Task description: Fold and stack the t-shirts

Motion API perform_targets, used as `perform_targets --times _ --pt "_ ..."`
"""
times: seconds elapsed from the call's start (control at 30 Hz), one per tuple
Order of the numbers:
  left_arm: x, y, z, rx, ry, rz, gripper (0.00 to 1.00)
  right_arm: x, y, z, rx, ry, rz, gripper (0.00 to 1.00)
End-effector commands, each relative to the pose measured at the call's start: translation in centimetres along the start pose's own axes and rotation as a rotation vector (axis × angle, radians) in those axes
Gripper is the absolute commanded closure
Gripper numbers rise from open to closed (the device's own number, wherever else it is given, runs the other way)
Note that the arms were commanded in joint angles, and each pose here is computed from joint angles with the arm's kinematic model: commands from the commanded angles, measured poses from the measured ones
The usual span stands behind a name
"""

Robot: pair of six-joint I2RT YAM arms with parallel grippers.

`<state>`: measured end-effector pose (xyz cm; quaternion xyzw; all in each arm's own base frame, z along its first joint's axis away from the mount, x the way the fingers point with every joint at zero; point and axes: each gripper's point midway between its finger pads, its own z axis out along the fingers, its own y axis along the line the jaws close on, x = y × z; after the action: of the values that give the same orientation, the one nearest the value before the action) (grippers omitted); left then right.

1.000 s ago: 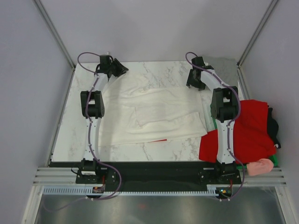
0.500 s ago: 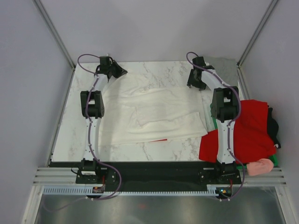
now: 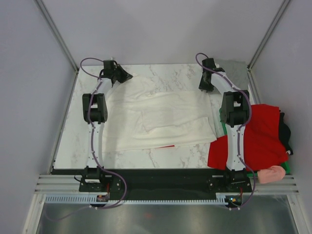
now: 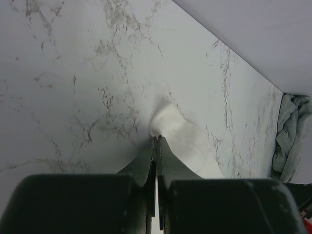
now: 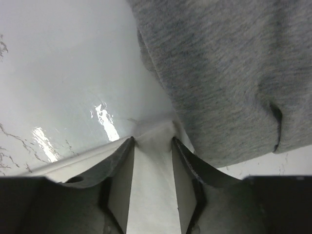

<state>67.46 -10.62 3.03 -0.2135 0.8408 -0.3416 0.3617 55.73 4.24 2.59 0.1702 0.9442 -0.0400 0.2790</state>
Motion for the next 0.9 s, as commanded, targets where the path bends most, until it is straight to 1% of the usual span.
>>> perform_targets --times 0.0,0.03,0.07,0.13,0.17,0.27,0.33,0.37,0.43,0.47,0.5,0.53,0.57,0.6,0.63,0.67,0.7,0.73,0.77,0.8,0.83,0.87 --pt "-0.9 -1.0 -1.6 0.02 -0.008 0.022 0.98 0.1 -0.2 1.0 0.014 0.002 0.003 0.6" --pt "-1.2 -1.6 -2.0 0.029 -0.016 0.024 0.98 0.5 -0.3 1.1 0.015 0.013 0.004 0.64" --pt "-1.2 -1.9 -2.1 0.034 -0.015 0.025 0.98 0.6 -0.3 1.0 0.01 0.017 0.006 0.71" --pt "-1.7 -2.6 -2.6 0.043 -0.025 0.029 0.98 0.9 -0.3 1.0 0.005 0.024 0.008 0.79" --pt "-1.9 -2.9 -2.8 0.049 -0.027 0.032 0.98 0.9 -0.2 0.8 -0.001 0.025 0.012 0.86" --pt "-2.6 -4.3 -4.0 0.067 -0.038 0.04 0.98 0.6 0.1 0.1 -0.02 0.022 0.025 0.94" --pt "-3.0 -5.3 -4.8 0.076 -0.044 0.048 0.98 0.3 0.4 -0.6 -0.039 0.019 0.029 0.97" --pt "-3.4 -6.3 -5.8 0.086 -0.052 0.059 0.98 -0.1 0.6 -1.2 -0.051 0.01 0.032 1.0" --pt "-3.8 -7.4 -7.2 0.088 -0.06 0.08 0.98 -0.1 1.1 -2.0 -0.075 0.017 0.031 1.0" --pt "-5.2 -7.1 -9.2 0.075 -0.089 0.079 0.98 -0.5 1.1 -2.8 -0.086 0.005 0.03 1.0" --pt "-5.4 -7.7 -10.3 0.072 -0.101 0.089 0.98 -0.5 1.2 -3.3 -0.095 0.005 0.027 1.0" --pt "-5.4 -8.0 -11.1 0.067 -0.107 0.109 0.98 0.1 1.2 -3.5 -0.102 0.02 0.016 1.0" --pt "-4.2 -7.1 -11.5 0.042 -0.087 0.101 0.98 -0.2 1.3 -4.4 -0.111 0.008 0.011 1.0" --pt "-5.2 -9.2 -14.0 0.056 -0.128 0.129 0.98 0.1 1.1 -4.8 -0.11 0.01 0.008 1.0" --pt "-4.9 -9.1 -14.8 0.041 -0.134 0.138 0.98 1.2 0.6 -4.7 -0.1 0.034 0.002 1.0" --pt "-3.7 -8.0 -15.5 0.001 -0.126 0.128 0.98 0.9 0.2 -5.8 -0.098 0.015 -0.001 1.0" --pt "-4.3 -9.6 -18.0 0.012 -0.163 0.151 0.98 0.9 0.0 -6.0 -0.097 0.006 -0.003 1.0" --pt "-4.1 -9.8 -19.2 0.0 -0.178 0.161 0.98 2.4 -0.7 -5.9 -0.081 0.031 -0.012 1.0" --pt "-3.7 -9.7 -20.1 -0.011 -0.185 0.167 0.98 2.0 -0.9 -7.0 -0.084 0.008 -0.012 1.0" --pt "-2.0 -8.1 -20.5 -0.05 -0.163 0.158 0.98 2.0 -1.3 -7.2 -0.074 -0.003 -0.017 1.0" --pt "-2.4 -9.7 -22.8 -0.03 -0.202 0.183 0.98 3.1 -1.9 -7.1 -0.063 0.015 -0.021 1.0" --pt "-1.0 -8.3 -23.1 -0.06 -0.184 0.175 0.98 2.8 -2.1 -7.9 -0.066 -0.001 -0.021 1.0"
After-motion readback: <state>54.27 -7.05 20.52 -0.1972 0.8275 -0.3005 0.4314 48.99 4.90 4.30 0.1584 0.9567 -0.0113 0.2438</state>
